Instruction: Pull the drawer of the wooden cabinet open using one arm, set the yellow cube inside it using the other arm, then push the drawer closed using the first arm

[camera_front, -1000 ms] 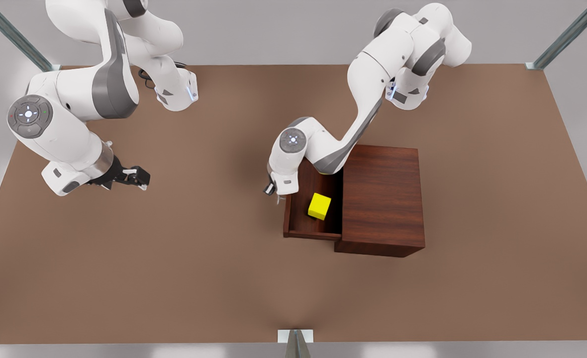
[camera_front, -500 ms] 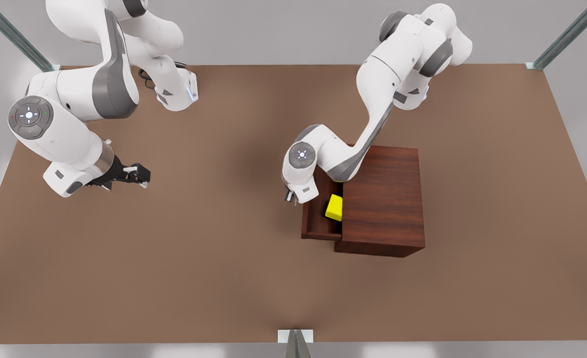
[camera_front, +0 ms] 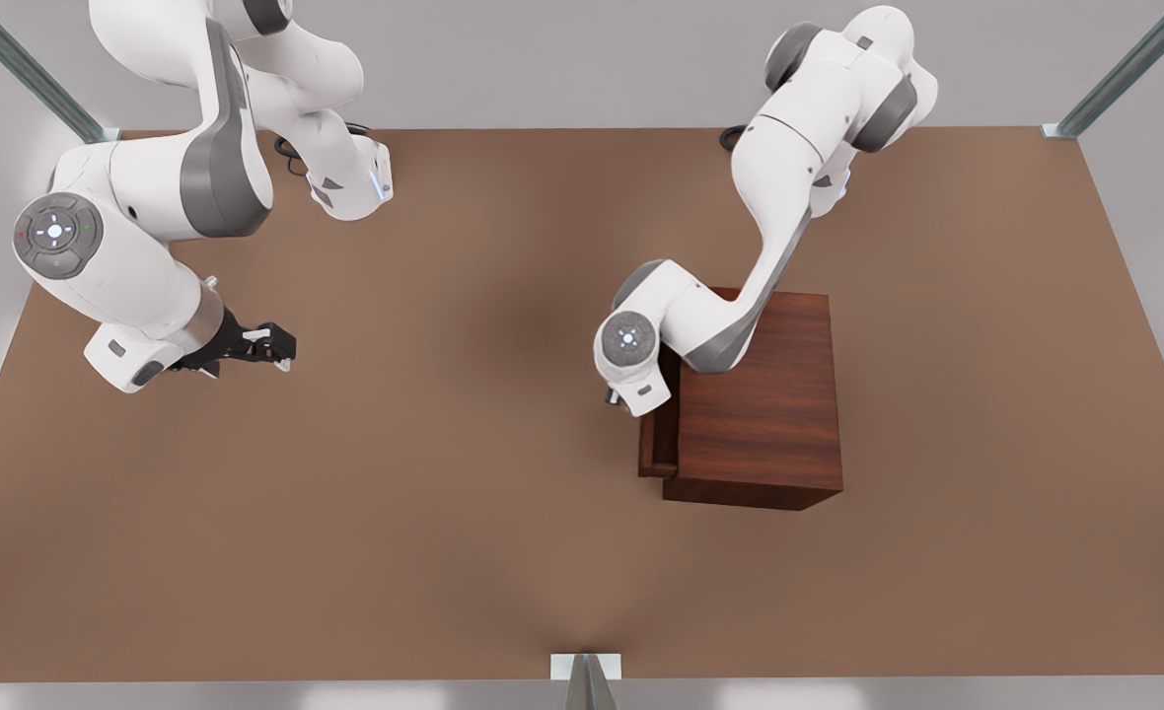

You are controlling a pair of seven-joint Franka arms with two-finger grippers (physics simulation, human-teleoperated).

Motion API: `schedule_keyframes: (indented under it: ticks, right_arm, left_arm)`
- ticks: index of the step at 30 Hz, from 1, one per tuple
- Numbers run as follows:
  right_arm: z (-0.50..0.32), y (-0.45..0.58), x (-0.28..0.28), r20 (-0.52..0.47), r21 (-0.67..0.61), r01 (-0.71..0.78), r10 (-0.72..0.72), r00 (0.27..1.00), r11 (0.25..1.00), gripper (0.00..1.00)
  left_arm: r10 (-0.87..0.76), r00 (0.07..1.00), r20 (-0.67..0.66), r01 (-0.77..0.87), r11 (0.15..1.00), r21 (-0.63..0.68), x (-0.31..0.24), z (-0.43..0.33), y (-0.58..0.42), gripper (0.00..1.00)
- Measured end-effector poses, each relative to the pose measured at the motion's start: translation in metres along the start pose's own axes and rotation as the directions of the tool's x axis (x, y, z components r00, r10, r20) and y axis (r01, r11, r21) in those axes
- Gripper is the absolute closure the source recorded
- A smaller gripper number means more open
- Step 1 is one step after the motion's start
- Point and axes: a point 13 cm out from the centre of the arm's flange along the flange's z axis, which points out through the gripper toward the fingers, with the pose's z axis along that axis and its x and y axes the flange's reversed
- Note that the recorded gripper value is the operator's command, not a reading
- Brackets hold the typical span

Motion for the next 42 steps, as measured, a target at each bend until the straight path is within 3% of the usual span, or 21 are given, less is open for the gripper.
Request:
schedule_keyframes:
  ticks: [19,26,27,28,29,33,36,42]
  right_arm:
    - [0.001,-0.002,0.0,-0.002,0.0,0.018,-0.018,1.0,1.0,0.0]
    - [0.001,-0.004,0.0,-0.004,0.0,0.02,-0.02,1.0,1.0,0.0]
    - [0.001,-0.005,0.0,-0.004,0.0,0.02,-0.02,1.0,1.0,0.0]
    - [0.002,-0.006,0.0,-0.004,0.0,0.019,-0.019,1.0,1.0,0.0]
    - [0.001,-0.007,0.0,-0.002,0.0,0.018,-0.018,1.0,1.0,0.0]
    - [-0.013,-0.015,-0.004,0.027,0.004,0.013,-0.013,1.0,1.0,0.0]
    - [-0.014,-0.017,-0.005,0.029,0.004,0.014,-0.014,0.999,1.0,0.0]
    - [-0.013,-0.017,-0.005,0.027,0.002,0.019,-0.019,0.999,1.0,0.0]
  left_arm:
    - [0.09,0.995,0.052,-0.082,0.985,-0.15,-0.047,0.006,0.024,0.79]
    - [0.127,0.992,0.009,-0.125,0.986,-0.112,-0.035,-0.029,0.023,0.79]
    - [0.123,0.992,-0.021,-0.125,0.989,-0.075,-0.033,-0.054,0.02,0.69]
    - [0.1,0.993,-0.063,-0.103,0.994,-0.042,-0.052,-0.084,0.014,0.22]
    - [0.072,0.993,-0.098,-0.074,0.997,-0.016,-0.085,-0.111,0.006,0.0]
    - [0.052,0.993,-0.107,-0.043,0.995,0.089,-0.256,-0.195,0.004,0.0]
    - [0.109,0.994,-0.023,-0.103,0.977,0.185,-0.363,-0.261,0.039,0.0]
    - [0.395,0.912,0.114,-0.41,0.895,0.174,-0.386,-0.294,0.07,0.0]
